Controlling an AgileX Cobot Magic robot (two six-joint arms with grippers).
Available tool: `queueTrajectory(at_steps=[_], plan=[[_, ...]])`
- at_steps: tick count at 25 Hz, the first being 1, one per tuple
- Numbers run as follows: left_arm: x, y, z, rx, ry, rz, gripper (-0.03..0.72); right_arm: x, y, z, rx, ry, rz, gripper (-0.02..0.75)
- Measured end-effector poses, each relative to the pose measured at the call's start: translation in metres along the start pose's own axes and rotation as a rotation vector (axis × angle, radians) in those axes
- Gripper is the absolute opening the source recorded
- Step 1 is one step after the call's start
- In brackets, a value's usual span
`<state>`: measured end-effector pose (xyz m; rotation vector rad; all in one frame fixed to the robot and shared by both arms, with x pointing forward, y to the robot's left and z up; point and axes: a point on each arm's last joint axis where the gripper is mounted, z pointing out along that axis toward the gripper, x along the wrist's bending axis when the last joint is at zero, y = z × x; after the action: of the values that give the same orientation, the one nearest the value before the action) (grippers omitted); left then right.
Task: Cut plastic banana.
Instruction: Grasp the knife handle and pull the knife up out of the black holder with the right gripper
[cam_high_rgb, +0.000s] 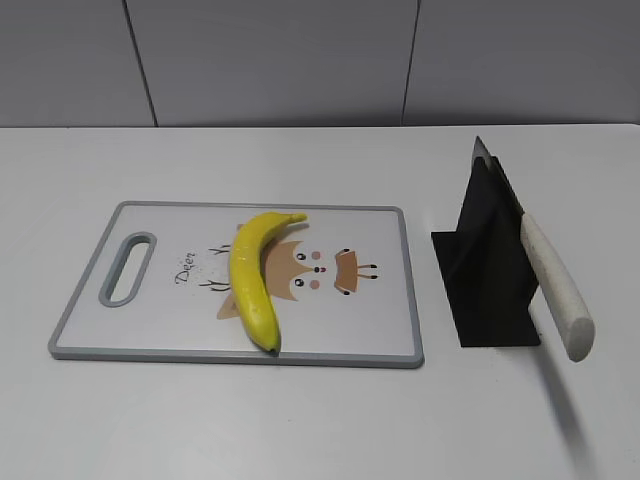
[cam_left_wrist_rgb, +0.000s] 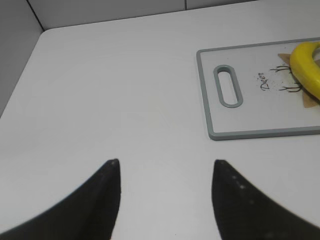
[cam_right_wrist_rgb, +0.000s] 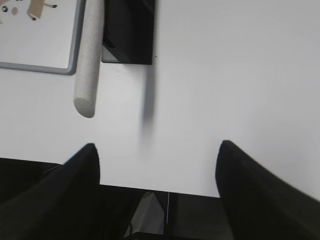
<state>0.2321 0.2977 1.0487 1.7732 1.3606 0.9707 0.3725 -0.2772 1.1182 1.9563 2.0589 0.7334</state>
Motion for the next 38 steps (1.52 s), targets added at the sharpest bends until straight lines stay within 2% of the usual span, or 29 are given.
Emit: queueTrajectory(at_steps=[6,12,16,23,31,35,37,38], plan=[[0.000,0.000,0.000,0.000,0.000,0.000,0.567,0.021,0.034,0.033,0.144,0.077,-0.087,0.543],[0.000,0.000,0.000,0.000,0.000,0.000,0.567,0.047,0.060,0.067,0.262,0.111,-0.143,0.543],[0.000,0.000,0.000,0.000,0.000,0.000,0.567,0.055,0.066,0.096,0.347,0.074,-0.133,0.542],[0.000,0.000,0.000,0.000,0.000,0.000,0.567,0.053,0.072,0.143,0.443,0.027,-0.078,0.541],[0.000,0.000,0.000,0.000,0.000,0.000,0.567,0.048,0.064,0.199,0.611,-0.022,-0.036,0.531],[0.000,0.000,0.000,0.000,0.000,0.000,0.567,0.047,0.063,0.207,0.630,-0.029,-0.033,0.445],[0.000,0.000,0.000,0.000,0.000,0.000,0.567,0.046,0.063,0.207,0.626,-0.033,-0.037,0.340],[0.000,0.000,0.000,0.000,0.000,0.000,0.567,0.046,0.063,0.207,0.625,-0.031,-0.034,0.255]])
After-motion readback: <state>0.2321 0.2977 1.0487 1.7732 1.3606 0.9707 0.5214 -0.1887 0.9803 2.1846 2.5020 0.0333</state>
